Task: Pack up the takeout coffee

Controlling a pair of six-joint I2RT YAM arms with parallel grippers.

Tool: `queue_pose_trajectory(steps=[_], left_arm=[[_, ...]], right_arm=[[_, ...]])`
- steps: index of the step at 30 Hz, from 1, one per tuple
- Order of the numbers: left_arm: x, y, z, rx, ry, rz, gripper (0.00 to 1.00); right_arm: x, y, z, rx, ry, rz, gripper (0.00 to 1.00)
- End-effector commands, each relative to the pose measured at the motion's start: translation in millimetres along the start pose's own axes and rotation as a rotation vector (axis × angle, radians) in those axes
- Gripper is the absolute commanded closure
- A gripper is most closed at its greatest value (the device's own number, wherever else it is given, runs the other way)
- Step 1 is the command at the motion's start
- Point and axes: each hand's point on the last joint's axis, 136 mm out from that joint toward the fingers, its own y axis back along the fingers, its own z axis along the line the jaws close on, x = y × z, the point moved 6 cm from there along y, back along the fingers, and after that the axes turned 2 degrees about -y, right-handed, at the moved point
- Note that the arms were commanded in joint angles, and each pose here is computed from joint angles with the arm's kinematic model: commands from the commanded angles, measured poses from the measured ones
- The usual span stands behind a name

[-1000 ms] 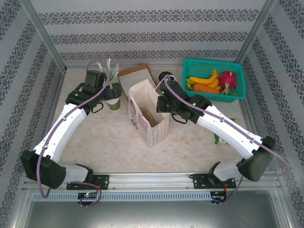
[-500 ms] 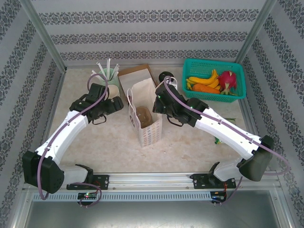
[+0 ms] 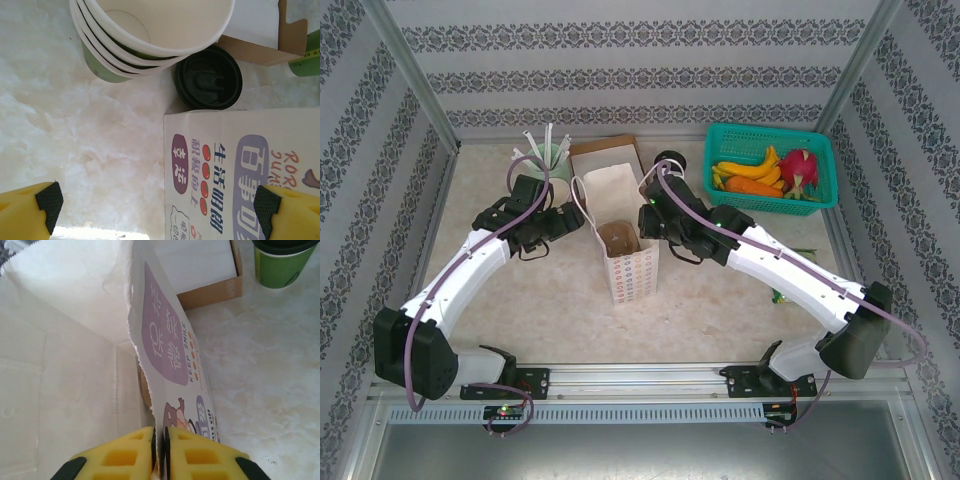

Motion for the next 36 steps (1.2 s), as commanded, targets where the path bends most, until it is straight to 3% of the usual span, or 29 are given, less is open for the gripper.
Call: queue_pose_trajectory(steps=[1, 8, 14, 20, 23, 29, 30, 31, 32, 36], left_arm=[[-1, -3, 0, 0.0, 0.019, -0.003, 0.01], [-2, -6, -2, 0.004, 0.025, 0.006, 0.0], [-3, -6, -2, 0.002, 0.027, 0.002, 0.0], [-5, -6, -3, -0.001, 0.024, -0.003, 0.0], [-6, -6, -3, -0.005, 0.025, -0.009, 0.0], [-8, -5, -3, -0.012, 0.027, -0.017, 0.0], [-8, -5, -3, -0.012, 0.028, -0.018, 0.0], [-8, -6, -4, -0.012, 0.027, -0.018, 0.0], [-9, -6, -3, -0.013, 0.028, -0.02, 0.0], [-10, -4, -5, -0.003, 0.024, -0.03, 0.0]], right_arm=[[-5, 0, 5, -0.05, 0.056, 0.017, 0.84], [-14, 0, 0, -0.051, 0.088, 0.017, 0.93], [-18, 1, -1, -0.047, 0.107, 0.023, 0.91], [-22, 13, 2, -0.08, 0.18, 0.036, 0.7], [-27, 26, -1, -0.077, 0.234, 0.02, 0.49], [-39, 54, 0, -0.145, 0.344, -0.015, 0.28], [-41, 60, 2, -0.165, 0.357, -0.027, 0.23], [-44, 66, 3, -0.183, 0.371, -0.042, 0.06], [-46, 72, 3, -0.195, 0.385, -0.057, 0.02], [-60, 91, 0, -0.198, 0.4, -0.143, 0.02]])
